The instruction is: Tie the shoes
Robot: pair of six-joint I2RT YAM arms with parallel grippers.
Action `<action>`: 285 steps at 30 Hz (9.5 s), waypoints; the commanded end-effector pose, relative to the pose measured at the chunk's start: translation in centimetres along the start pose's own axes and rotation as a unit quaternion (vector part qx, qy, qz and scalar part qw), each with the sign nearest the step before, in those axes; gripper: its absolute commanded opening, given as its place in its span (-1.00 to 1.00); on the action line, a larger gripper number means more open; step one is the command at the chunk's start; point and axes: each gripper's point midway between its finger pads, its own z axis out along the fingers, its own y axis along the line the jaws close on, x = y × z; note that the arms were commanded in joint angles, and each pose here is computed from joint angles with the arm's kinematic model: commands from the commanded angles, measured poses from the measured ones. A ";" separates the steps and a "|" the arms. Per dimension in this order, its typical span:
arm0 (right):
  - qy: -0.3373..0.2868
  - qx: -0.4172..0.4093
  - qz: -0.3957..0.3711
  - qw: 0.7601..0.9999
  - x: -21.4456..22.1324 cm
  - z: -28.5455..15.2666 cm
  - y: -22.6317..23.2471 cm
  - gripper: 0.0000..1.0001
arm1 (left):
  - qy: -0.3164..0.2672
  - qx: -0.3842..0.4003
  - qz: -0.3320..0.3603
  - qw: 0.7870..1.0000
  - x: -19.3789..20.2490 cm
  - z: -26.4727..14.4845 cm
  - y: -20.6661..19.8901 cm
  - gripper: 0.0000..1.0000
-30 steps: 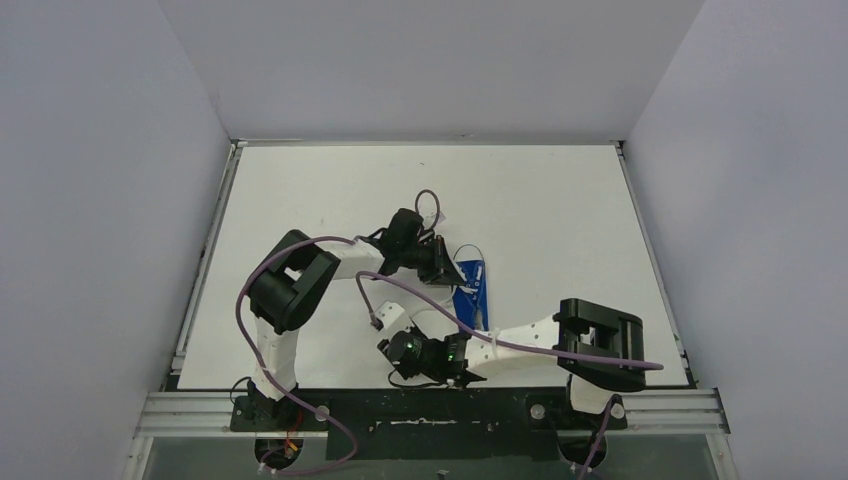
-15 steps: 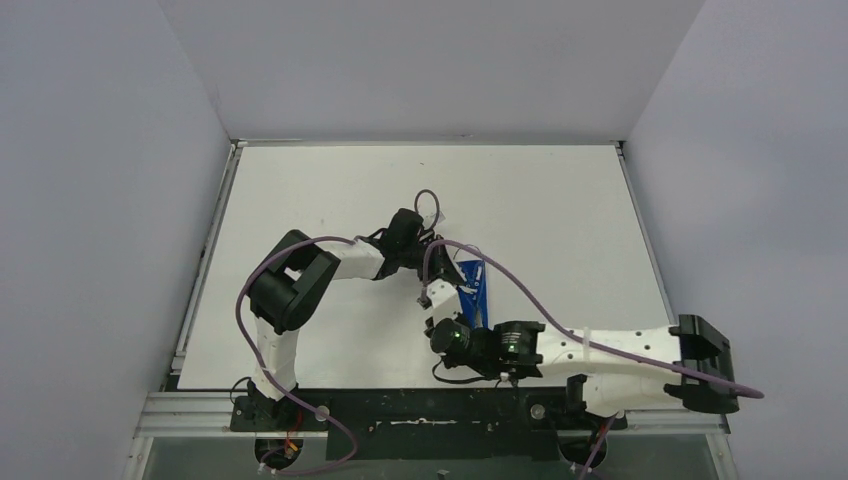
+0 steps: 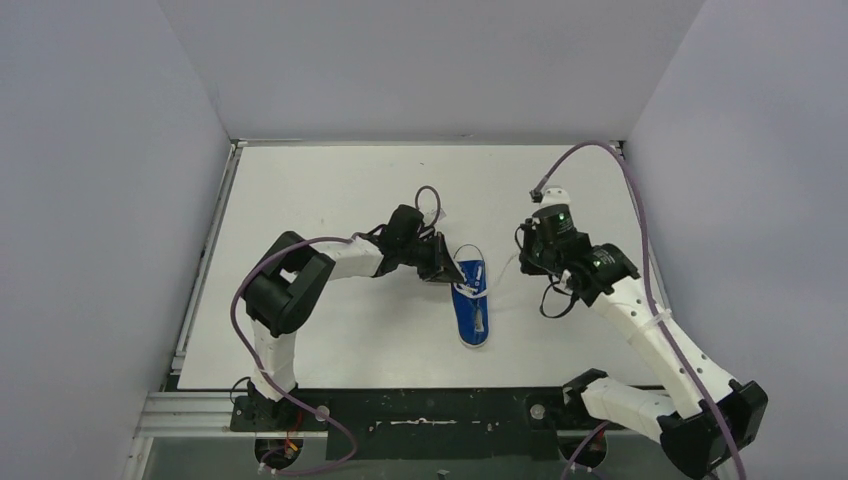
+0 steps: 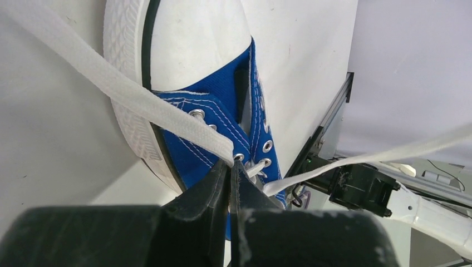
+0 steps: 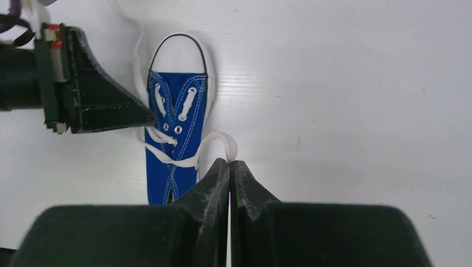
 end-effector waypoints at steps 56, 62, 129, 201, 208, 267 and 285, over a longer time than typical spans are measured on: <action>0.148 -0.095 -0.165 0.970 0.5 11.5 -4.8 0.02 | 0.028 0.148 0.128 0.980 -0.7 -1.0 -7.1 -1.00; 0.147 -0.186 -0.301 0.924 1.7 11.9 -5.0 -0.05 | 0.033 0.151 0.120 0.981 -0.4 -0.8 -6.6 -1.00; -0.066 -0.197 0.228 0.951 -5.5 11.3 2.5 -1.00 | 0.039 0.204 0.091 0.974 -0.3 -1.7 -6.5 -0.96; 0.054 -0.206 0.069 0.975 -3.3 11.4 6.8 -1.00 | 0.064 0.230 0.044 0.970 -0.9 -0.7 -4.5 -0.73; 0.066 -0.181 0.162 0.968 -0.1 11.0 5.7 -1.00 | 0.062 0.242 0.045 0.967 -0.9 -1.2 -5.1 -0.62; 0.178 -0.190 0.267 0.928 3.5 10.6 6.8 -1.00 | 0.054 0.297 0.066 0.951 -2.3 -2.9 -8.3 -0.80; 0.293 -0.357 0.206 0.863 3.4 9.7 8.1 -1.00 | 0.066 0.277 0.056 0.957 -2.4 -2.2 -7.5 -0.93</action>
